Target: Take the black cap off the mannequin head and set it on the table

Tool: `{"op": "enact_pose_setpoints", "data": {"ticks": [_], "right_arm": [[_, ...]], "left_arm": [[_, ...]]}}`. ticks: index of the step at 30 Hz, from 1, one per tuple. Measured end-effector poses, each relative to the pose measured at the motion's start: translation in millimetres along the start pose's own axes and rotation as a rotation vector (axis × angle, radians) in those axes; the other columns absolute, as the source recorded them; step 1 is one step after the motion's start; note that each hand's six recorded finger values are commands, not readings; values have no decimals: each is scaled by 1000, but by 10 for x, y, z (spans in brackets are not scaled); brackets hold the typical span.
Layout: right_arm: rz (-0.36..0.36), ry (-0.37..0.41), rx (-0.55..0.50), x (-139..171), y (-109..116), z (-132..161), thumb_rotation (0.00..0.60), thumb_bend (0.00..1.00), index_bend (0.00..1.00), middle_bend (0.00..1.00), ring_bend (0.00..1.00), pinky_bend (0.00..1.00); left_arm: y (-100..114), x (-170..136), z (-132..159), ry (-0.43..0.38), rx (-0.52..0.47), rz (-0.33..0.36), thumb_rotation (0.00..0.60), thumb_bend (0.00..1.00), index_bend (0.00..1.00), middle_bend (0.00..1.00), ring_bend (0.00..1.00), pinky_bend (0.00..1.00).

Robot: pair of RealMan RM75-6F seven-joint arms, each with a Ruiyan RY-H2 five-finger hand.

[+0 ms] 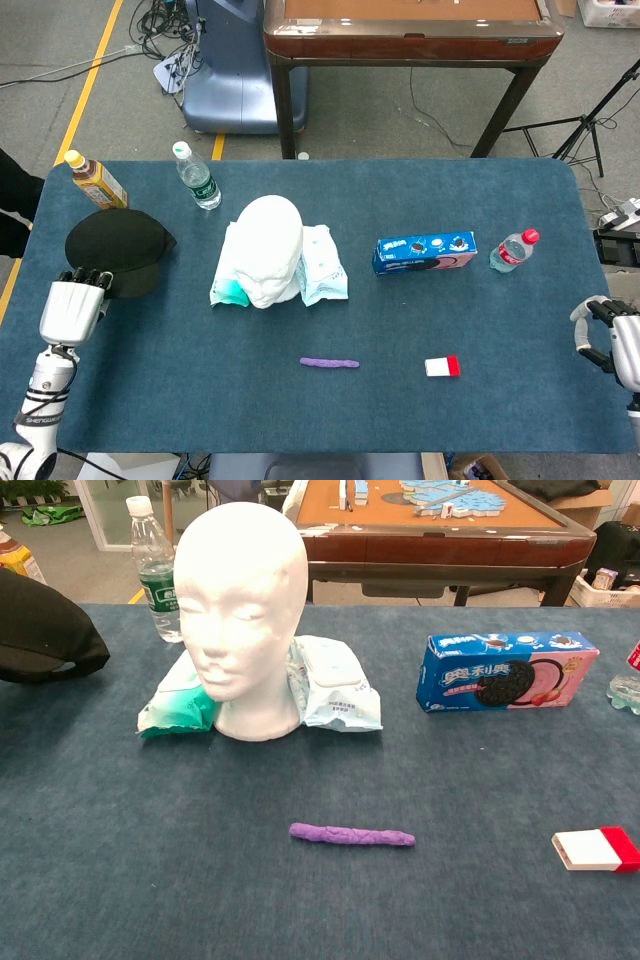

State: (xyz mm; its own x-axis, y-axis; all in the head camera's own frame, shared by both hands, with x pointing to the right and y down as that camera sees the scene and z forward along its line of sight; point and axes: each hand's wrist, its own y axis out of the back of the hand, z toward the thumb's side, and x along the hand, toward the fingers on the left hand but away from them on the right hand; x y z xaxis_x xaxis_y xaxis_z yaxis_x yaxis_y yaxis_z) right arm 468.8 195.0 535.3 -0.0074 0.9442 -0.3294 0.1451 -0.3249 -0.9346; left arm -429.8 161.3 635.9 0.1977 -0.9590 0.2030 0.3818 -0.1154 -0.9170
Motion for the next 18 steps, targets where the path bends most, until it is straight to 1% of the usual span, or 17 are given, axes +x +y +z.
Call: {"op": "enact_pose_setpoints", "data": {"ticks": [2,3,4,5,6,7,9,12,15,18], "right_arm": [[3,-1,1,-3,-4,0,600,464,545,476,463,598],[3,-2,1,-5,-5,0,600,464,545,476,463,598],[4,-3,3,-5,-6,0,600,464,545,476,463,598],[6,-3,4,-6,-9,0,600,464,545,476,463,598],[7,-4,5,-6,-11,0,600,463,545,476,463,598],[9,-3,5,-6,-14,2,600,463,545,476,463,598],[10,-3,6,-6,-15,5,600,464,545,476,463,598],[12,-3,8,-9,-19,7,600,464,545,476,463,598],[14,-3,9,-10,-23,10,600,463,545,476,463,598],[16,-3,10,-10,-27,12,600,464,545,476,463,598]], "left_arm": [[-15,-72,3,-6,2,-36,600,443,519,576,472,623],[-20,-103,5,-10,6,-53,600,419,425,561,465,623],[-25,-144,8,-13,13,-79,600,384,332,546,458,623],[-28,-175,12,-14,22,-99,600,355,268,533,451,623],[-30,-206,17,-16,32,-121,600,298,162,502,432,623],[-30,-246,24,-16,46,-152,600,244,82,470,409,620],[-23,-306,38,-12,66,-202,600,162,11,410,366,606],[15,-405,67,-7,100,-289,600,90,0,312,297,566],[77,-503,89,-5,146,-373,600,69,0,242,245,537],[129,-604,82,1,181,-459,600,59,0,211,229,532]]}}
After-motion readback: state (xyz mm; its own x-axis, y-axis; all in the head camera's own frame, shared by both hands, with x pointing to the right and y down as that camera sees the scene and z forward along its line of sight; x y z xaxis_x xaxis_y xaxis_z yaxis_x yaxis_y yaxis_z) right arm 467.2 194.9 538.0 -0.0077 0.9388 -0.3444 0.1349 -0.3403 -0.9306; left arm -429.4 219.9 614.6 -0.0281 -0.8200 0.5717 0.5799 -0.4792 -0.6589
